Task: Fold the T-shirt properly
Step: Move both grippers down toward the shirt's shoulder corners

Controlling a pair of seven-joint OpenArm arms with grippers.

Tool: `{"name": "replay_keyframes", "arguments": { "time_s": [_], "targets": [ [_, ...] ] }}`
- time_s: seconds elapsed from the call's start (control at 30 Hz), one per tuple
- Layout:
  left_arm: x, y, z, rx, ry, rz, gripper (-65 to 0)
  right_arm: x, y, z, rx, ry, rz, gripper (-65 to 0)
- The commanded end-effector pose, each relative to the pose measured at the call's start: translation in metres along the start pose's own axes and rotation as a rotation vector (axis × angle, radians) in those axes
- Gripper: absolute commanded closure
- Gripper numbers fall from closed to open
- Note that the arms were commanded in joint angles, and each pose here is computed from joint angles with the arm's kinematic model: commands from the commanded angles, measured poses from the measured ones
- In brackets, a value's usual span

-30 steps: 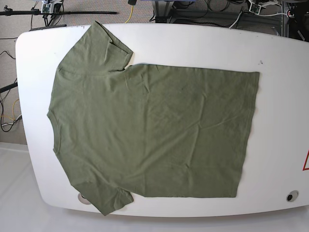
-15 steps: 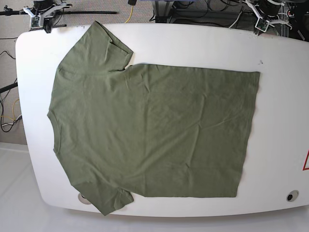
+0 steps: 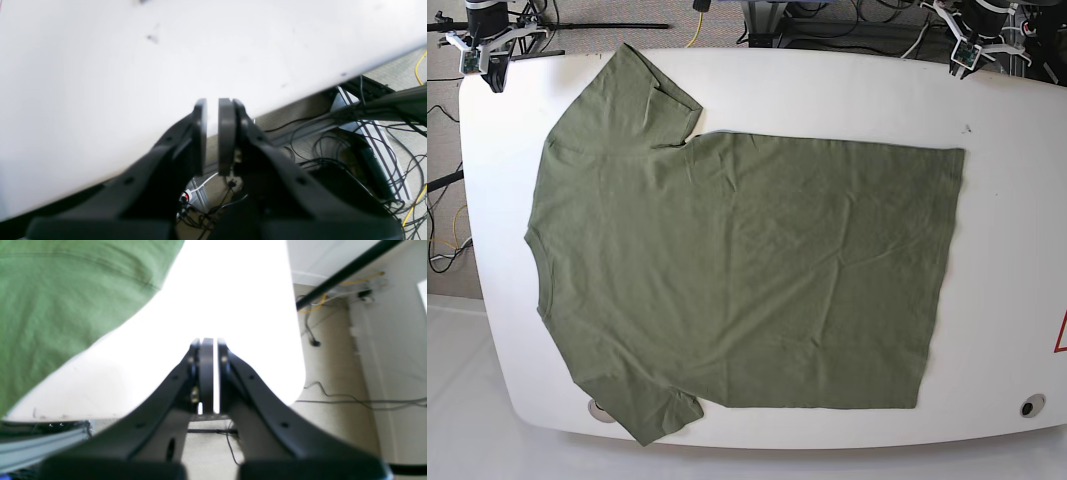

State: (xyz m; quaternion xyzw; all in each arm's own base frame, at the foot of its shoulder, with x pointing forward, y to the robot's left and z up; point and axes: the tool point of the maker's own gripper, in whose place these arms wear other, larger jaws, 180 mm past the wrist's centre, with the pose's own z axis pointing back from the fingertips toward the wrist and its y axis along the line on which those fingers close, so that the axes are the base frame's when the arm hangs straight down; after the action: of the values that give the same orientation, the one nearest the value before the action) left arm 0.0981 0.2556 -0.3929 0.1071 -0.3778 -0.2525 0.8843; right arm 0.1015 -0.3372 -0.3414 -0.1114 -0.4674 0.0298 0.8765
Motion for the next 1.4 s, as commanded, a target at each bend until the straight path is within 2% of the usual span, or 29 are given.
{"name": "replay_keyframes", "arguments": {
  "time_s": [0.0,0.2,0.27,0.4,0.47,0.53,0.67,0.87,1.2,1.37],
  "targets": [
    [0.014,0.006,0.004,0.02,-0.058,0.01,-10.5,0.032,0.006,0.006,0.033,-0.102,0.013,-1.3],
    [0.026,0.011,0.004,0.031,-0.115,0.039,-18.7,0.053,0.013,0.005,0.046,-0.171,-0.015,-3.4],
    [0.028,0.017,-0.001,0.046,-0.12,0.042,-22.3,0.059,0.013,0.005,0.047,-0.193,-0.034,-8.0],
    [0.027,0.021,-0.003,0.055,-0.112,0.038,-23.0,0.064,0.014,0.001,0.058,-0.209,-0.063,-11.9],
    [0.028,0.022,-0.004,0.057,-0.112,0.035,-22.7,0.065,0.017,-0.002,0.071,-0.207,-0.074,-12.4],
    [0.024,0.024,-0.004,0.042,-0.092,0.004,-18.0,0.058,0.023,-0.015,0.111,-0.164,-0.094,-10.5],
    [0.013,0.028,-0.006,0.041,-0.025,-0.017,-8.9,0.053,0.027,-0.021,0.133,-0.131,-0.093,-9.2],
    [0.01,0.024,-0.004,0.037,-0.02,-0.007,-5.4,0.052,0.033,-0.035,0.166,-0.108,-0.129,-8.5],
    [0.022,0.02,-0.003,0.019,-0.093,-0.008,-12.2,0.069,0.038,-0.046,0.196,-0.13,-0.192,-9.1],
    [0.027,0.017,-0.003,-0.002,-0.122,-0.002,-13.2,0.076,0.037,-0.048,0.195,-0.148,-0.198,-9.1]
  ]
}}
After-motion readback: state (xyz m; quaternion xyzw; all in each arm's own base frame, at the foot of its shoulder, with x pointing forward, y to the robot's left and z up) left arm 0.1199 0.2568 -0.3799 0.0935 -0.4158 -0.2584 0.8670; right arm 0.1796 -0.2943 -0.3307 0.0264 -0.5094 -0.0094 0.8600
